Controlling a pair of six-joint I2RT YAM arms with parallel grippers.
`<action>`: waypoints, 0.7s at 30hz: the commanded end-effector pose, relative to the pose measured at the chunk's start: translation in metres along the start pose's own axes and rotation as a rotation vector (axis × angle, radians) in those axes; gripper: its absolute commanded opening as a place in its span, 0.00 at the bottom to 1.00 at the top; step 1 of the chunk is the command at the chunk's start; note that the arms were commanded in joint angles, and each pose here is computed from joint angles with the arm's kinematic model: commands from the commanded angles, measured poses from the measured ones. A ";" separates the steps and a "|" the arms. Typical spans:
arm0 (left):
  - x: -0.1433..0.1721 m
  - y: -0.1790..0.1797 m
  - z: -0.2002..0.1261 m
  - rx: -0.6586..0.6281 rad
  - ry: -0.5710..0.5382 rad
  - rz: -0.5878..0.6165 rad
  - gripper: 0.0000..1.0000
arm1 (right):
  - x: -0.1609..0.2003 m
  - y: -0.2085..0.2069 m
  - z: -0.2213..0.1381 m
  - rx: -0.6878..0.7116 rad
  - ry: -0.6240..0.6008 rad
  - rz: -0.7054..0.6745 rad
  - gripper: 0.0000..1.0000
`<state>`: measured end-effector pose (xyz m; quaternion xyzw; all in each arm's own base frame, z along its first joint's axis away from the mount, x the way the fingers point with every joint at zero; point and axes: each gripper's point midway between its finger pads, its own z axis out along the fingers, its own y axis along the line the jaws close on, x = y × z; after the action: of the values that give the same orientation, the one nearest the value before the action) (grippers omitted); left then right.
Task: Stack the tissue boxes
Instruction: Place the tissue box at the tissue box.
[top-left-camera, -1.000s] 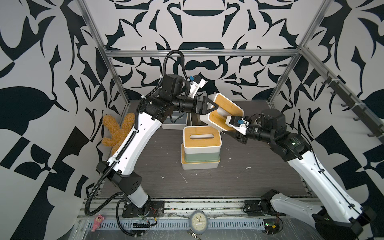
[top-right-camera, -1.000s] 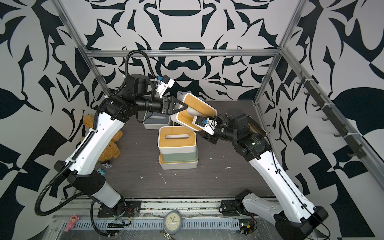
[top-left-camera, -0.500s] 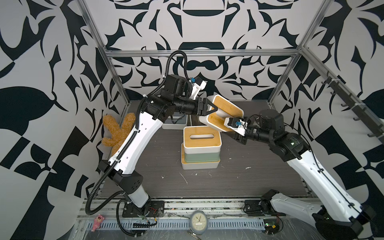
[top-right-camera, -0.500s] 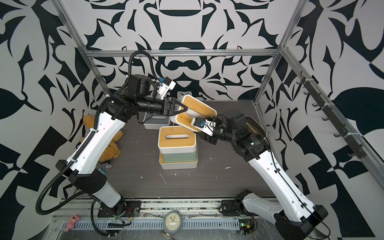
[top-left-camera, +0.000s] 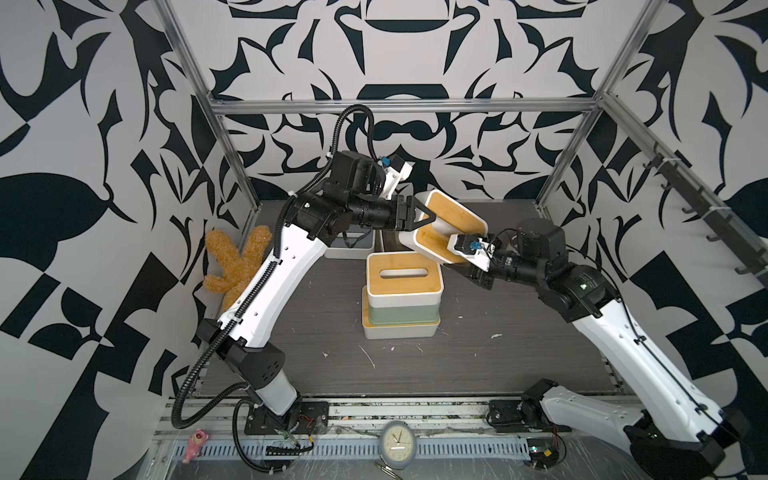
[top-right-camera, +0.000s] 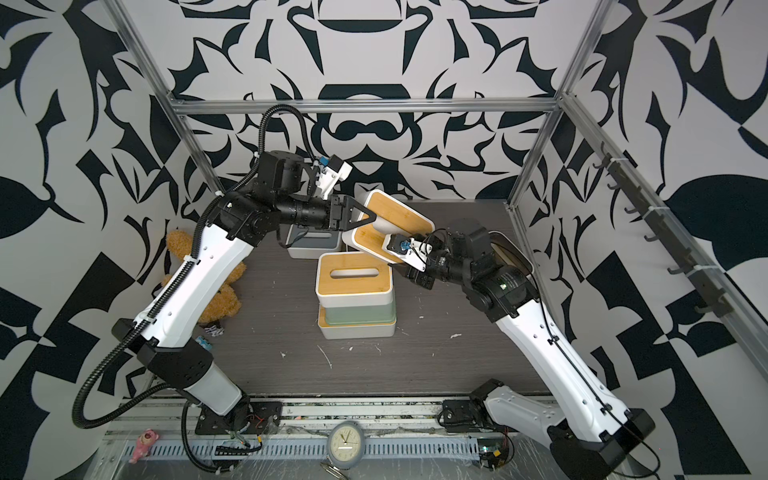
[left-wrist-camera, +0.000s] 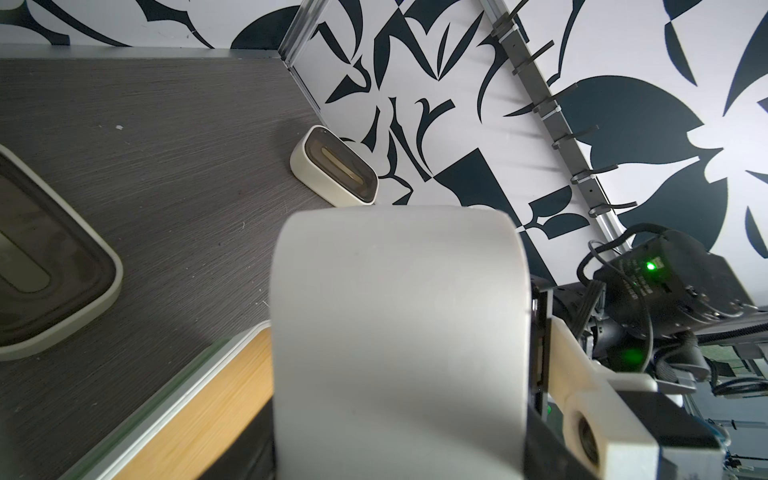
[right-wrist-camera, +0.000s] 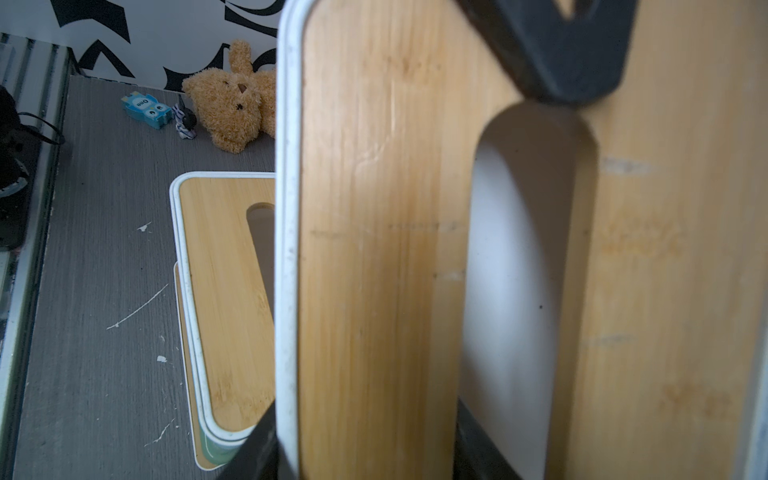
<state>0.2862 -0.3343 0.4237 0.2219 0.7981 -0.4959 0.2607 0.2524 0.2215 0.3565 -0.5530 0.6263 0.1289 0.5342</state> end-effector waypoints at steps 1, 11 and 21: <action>-0.017 -0.018 -0.016 0.046 -0.085 0.046 0.46 | -0.040 -0.013 -0.022 0.070 -0.137 -0.006 0.44; -0.036 -0.024 -0.025 0.078 -0.172 0.018 0.41 | -0.062 -0.023 -0.041 0.146 -0.233 0.012 0.63; -0.052 -0.005 -0.059 0.039 -0.274 -0.080 0.40 | -0.088 -0.094 -0.088 0.483 -0.321 0.391 0.96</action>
<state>0.3169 -0.3094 0.4372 0.1361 0.7923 -0.5181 0.2920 0.2577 0.1953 0.4494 -0.3797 0.6275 0.1462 0.6638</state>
